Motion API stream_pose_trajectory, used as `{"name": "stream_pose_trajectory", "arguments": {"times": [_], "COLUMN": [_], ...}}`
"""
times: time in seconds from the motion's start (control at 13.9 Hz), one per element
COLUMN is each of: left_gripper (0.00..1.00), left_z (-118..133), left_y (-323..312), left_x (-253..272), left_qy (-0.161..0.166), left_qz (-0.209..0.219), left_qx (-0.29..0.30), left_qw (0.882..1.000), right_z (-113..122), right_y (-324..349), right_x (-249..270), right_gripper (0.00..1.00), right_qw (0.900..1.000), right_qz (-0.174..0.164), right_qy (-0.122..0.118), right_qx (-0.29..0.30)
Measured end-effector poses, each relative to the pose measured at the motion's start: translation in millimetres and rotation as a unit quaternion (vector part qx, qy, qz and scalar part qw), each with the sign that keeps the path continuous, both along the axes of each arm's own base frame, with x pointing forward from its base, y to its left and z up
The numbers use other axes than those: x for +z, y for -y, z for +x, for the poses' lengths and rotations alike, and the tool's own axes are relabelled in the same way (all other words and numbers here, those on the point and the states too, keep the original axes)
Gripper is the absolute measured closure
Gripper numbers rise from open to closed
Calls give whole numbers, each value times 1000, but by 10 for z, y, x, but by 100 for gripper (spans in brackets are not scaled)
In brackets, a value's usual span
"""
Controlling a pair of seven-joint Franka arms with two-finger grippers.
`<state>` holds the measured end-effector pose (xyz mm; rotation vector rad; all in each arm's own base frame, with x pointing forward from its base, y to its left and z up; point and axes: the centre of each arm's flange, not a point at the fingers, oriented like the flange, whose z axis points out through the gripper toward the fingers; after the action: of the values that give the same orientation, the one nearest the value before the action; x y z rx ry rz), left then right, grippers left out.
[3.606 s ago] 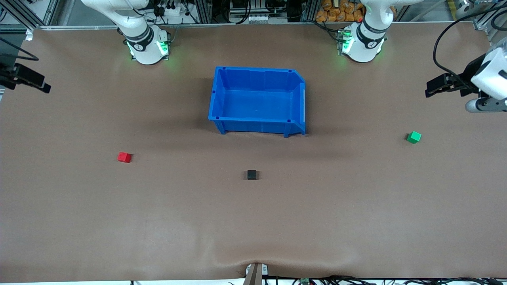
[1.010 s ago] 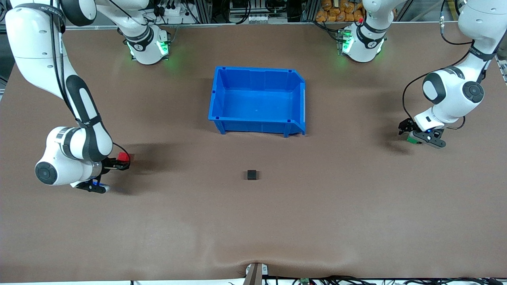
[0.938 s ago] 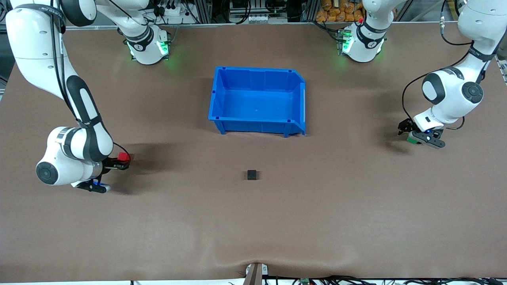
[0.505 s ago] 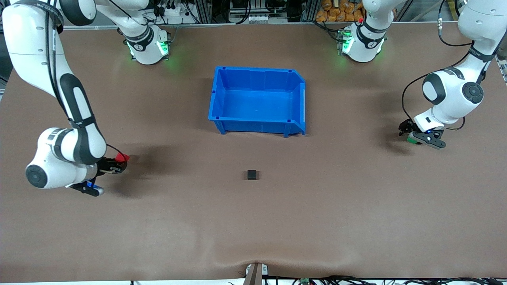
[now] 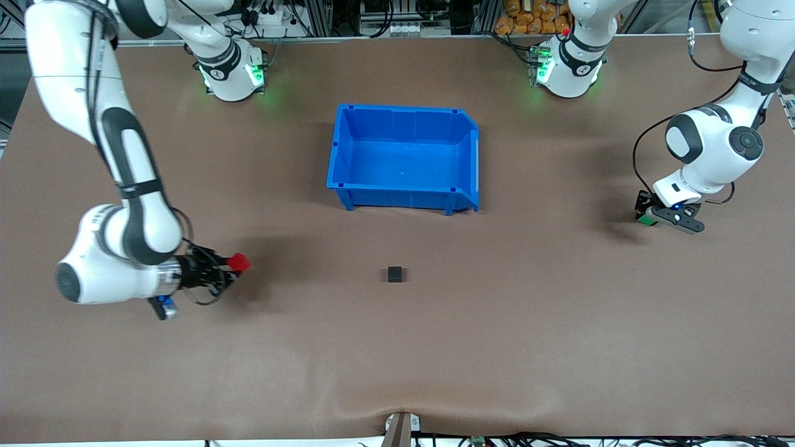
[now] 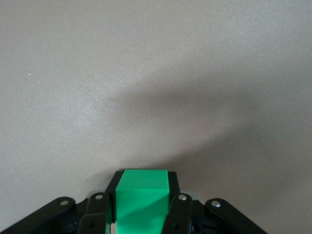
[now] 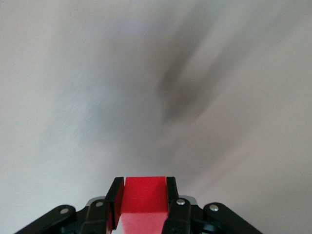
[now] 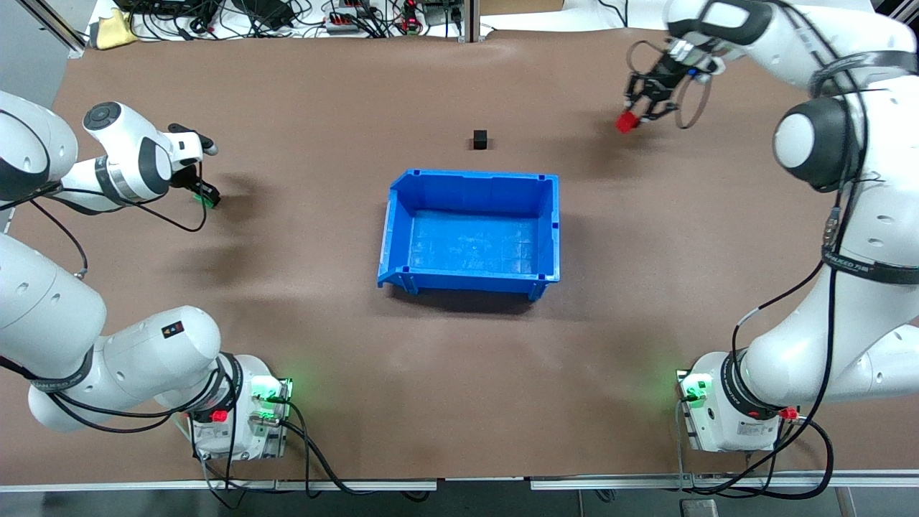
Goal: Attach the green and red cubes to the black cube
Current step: 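Carry the red cube with the right gripper beside the black cube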
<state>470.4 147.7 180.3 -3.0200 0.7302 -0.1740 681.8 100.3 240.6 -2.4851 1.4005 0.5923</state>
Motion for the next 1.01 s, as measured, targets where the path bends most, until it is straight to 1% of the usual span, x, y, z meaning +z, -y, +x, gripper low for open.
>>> {"name": "stream_pose_trajectory", "arguments": {"times": [0.14, 0.29, 0.36, 0.5, 0.72, 1.01], "left_gripper": [60, 60, 60, 60, 60, 60], "left_z": [20, 78, 153, 393, 781, 1171], "left_y": [-9, -7, 32, 230, 671, 1266], "left_x": [39, 122, 186, 368, 691, 1079], "left_qy": [4, 5, -2, -15, -26, -29], "left_qz": [1, 0, -5, -19, -37, -49], "left_qx": [5, 28, 47, 90, 156, 248], "left_qw": [1000, 1000, 999, 996, 987, 967], "right_z": [28, -37, -100, -228, -348, -447], "right_y": [-618, -1226, -1523, -1968, -2346, -2720], "right_x": [-49, -128, -182, -330, -524, -566], "right_gripper": [61, 61, 61, 61, 61, 61], "right_qw": [998, 992, 989, 982, 974, 970], "right_qz": [-17, -30, -37, -48, -55, -50], "right_qy": [6, 0, -6, -9, -2, 9], "right_qx": [-68, -121, -143, -182, -219, -238]}}
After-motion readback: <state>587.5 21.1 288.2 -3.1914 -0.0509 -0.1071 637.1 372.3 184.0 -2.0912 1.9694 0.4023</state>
